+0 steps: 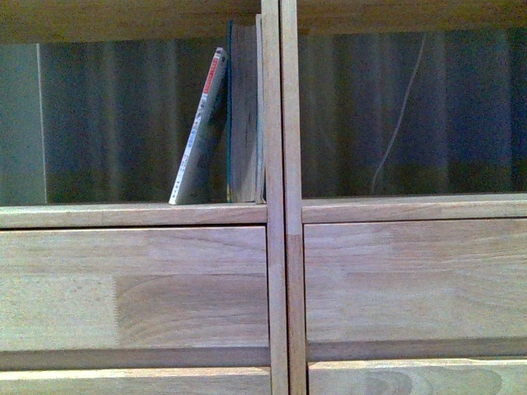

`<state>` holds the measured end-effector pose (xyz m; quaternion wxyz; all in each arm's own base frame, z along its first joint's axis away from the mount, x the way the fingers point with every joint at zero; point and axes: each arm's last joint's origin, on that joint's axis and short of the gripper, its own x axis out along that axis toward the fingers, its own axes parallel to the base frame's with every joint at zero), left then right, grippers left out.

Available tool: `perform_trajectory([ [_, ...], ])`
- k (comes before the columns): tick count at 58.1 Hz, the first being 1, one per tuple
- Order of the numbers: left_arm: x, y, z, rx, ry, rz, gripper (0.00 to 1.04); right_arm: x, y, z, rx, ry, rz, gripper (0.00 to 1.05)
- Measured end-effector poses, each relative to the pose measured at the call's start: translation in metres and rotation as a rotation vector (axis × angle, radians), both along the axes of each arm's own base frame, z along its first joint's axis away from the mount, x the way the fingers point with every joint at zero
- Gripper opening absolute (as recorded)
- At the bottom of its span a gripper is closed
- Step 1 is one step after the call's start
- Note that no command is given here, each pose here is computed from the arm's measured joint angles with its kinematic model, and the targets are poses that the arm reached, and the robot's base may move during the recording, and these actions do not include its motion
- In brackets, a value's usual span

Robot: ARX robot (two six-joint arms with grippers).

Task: Organize books on shelf

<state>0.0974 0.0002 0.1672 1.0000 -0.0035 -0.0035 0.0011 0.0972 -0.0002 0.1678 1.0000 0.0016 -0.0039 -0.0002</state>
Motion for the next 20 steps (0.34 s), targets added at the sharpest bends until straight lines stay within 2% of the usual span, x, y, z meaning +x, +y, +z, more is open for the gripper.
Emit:
perform_trajectory([
  [12,0.0,0.0,0.0,0.0,0.0,0.0,0.85,0.0,0.0,0.0,0.0,0.0,0.0,0.96],
  [14,0.0,0.0,0.0,0.0,0.0,0.0,0.9,0.0,0.0,0.0,0.0,0.0,0.0,0.99],
  [16,0.0,0.0,0.0,0.0,0.0,0.0,0.97,0.0,0.0,0.0,0.0,0.0,0.0,0.98],
  [20,0.0,0.0,0.0,0.002,0.0,0.0,0.98,0.0,0.0,0.0,0.0,0.0,0.0,0.98],
])
